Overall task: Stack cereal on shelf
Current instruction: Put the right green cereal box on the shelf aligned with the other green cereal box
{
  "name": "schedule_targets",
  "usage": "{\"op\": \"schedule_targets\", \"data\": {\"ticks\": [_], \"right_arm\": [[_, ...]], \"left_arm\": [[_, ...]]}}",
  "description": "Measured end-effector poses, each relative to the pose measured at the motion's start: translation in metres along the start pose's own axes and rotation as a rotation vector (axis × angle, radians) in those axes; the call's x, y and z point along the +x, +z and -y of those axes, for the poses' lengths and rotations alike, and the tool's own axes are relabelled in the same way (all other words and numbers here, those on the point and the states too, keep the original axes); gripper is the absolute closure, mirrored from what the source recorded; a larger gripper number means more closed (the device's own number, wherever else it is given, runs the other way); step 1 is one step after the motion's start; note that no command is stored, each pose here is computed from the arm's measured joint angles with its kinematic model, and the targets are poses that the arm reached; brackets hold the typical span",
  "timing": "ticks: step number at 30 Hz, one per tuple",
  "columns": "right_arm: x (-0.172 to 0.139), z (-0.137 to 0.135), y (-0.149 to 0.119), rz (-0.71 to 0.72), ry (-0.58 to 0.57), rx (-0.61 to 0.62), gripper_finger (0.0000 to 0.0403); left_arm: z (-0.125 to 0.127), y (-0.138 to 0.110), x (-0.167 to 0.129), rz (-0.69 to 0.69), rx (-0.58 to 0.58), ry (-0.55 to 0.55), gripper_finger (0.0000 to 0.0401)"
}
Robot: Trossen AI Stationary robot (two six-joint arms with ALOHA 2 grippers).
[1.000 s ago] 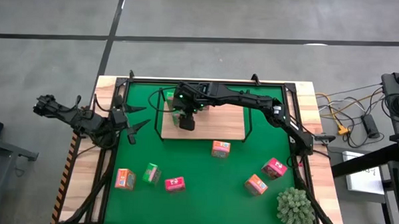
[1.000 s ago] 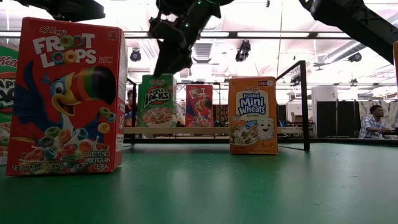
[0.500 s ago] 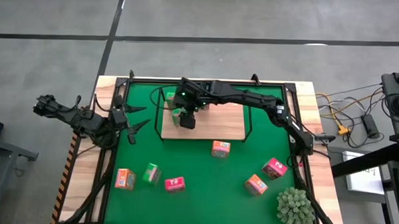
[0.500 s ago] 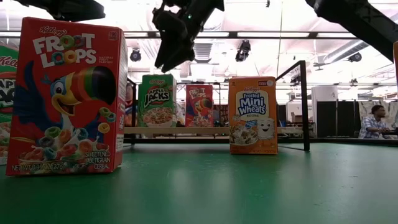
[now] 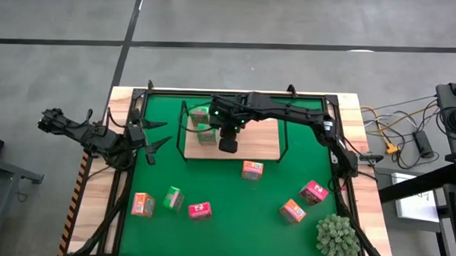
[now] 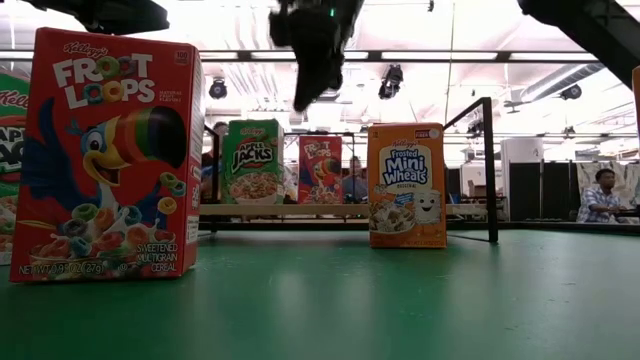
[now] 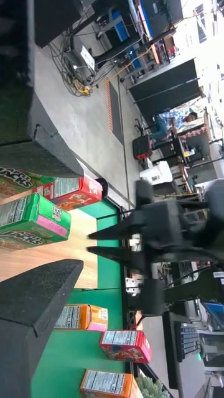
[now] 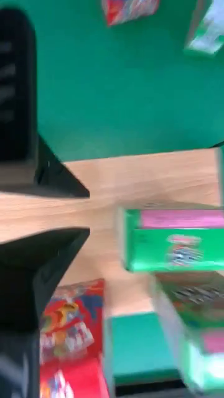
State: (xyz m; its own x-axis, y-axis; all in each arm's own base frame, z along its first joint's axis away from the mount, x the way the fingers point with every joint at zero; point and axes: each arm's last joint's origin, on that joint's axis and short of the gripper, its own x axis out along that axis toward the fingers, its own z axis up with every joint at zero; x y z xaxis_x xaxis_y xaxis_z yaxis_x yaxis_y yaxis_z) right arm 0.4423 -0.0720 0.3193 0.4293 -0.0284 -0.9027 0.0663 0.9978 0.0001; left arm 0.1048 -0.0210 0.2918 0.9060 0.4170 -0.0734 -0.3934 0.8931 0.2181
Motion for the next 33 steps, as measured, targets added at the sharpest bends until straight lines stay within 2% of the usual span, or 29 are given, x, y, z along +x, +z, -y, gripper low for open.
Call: {"op": "schedule_targets", "data": {"ticks": [3, 10, 16, 21, 25, 29, 33], "right_arm": [[0.025, 0.002, -0.003, 0.002, -0.045, -0.001, 0.0386], [0.051, 0.004, -0.003, 0.066, -0.05, -0.017, 0.039], [0.051, 0.006, 0.005, 0.158, -0.065, -0.035, 0.039], [0.05, 0.01, 0.008, 0.181, -0.139, -0.04, 0.039], [0.05, 0.011, 0.007, 0.169, -0.14, -0.045, 0.039], [0.05, 0.006, 0.001, 0.115, -0.113, -0.029, 0.039], [0.052, -0.005, -0.001, 0.097, 0.027, -0.046, 0.039]], "left_arm": [[0.0, 0.0, 0.0, 0.0, 0.0, 0.0, 0.0191], [0.0, 0.0, 0.0, 0.0, 0.0, 0.0, 0.0191], [0.0, 0.0, 0.0, 0.0, 0.0, 0.0, 0.0191], [0.0, 0.0, 0.0, 0.0, 0.0, 0.0, 0.0191], [0.0, 0.0, 0.0, 0.0, 0.0, 0.0, 0.0191], [0.0, 0.0, 0.0, 0.0, 0.0, 0.0, 0.0191], [0.0, 0.0, 0.0, -0.001, 0.001, 0.0, 0.0191]]}}
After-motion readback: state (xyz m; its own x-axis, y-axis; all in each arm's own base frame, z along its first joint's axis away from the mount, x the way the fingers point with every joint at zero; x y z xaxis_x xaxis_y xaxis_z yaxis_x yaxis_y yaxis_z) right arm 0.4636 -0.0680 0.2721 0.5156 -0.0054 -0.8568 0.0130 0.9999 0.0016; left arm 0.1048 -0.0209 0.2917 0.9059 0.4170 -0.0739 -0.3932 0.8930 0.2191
